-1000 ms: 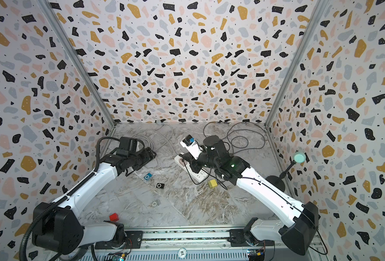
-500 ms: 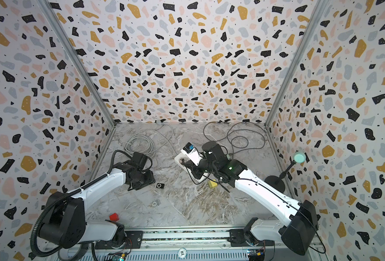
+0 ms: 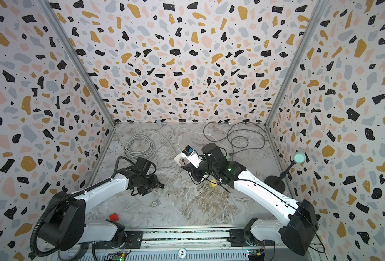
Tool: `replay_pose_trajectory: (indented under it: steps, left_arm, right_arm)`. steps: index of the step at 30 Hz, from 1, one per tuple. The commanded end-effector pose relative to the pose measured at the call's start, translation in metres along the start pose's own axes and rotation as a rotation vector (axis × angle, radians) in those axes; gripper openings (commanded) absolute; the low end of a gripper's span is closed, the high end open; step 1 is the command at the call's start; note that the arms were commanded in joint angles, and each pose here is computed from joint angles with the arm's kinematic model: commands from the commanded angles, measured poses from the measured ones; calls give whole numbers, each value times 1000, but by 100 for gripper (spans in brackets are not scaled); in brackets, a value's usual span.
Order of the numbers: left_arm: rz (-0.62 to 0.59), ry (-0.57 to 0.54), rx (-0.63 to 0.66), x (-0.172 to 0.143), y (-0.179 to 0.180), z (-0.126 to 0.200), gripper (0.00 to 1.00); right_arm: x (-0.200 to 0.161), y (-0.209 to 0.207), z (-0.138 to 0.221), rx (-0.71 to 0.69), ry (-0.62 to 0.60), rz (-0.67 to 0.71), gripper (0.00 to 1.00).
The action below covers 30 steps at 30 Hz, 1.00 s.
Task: Charge mp3
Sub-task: Pick up the MP3 player from the center of the board.
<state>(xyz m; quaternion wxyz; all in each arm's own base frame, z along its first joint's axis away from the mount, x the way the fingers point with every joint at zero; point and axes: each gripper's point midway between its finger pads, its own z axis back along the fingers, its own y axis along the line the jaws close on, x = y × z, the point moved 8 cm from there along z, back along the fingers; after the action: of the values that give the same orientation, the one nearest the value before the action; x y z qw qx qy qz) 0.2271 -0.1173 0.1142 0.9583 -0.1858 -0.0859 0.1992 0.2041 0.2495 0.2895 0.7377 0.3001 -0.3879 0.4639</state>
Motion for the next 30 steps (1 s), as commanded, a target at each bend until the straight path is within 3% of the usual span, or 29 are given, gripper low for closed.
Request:
replay_pose_trajectory:
  steps: [1, 8, 13, 30]
  left_arm:
    - [62, -6, -78, 2, -14, -8, 59]
    - [43, 18, 2, 2, -12, -18, 49]
    - [19, -10, 53, 13, -16, -22, 46]
    - [-163, 76, 233, 18, -21, -36, 37]
  right_arm:
    - [4, 5, 6, 18, -25, 22, 0]
    - [0, 7, 8, 19, -15, 29, 0]
    - [-6, 7, 9, 14, -10, 32, 0]
    - [-14, 7, 11, 22, 10, 42, 0]
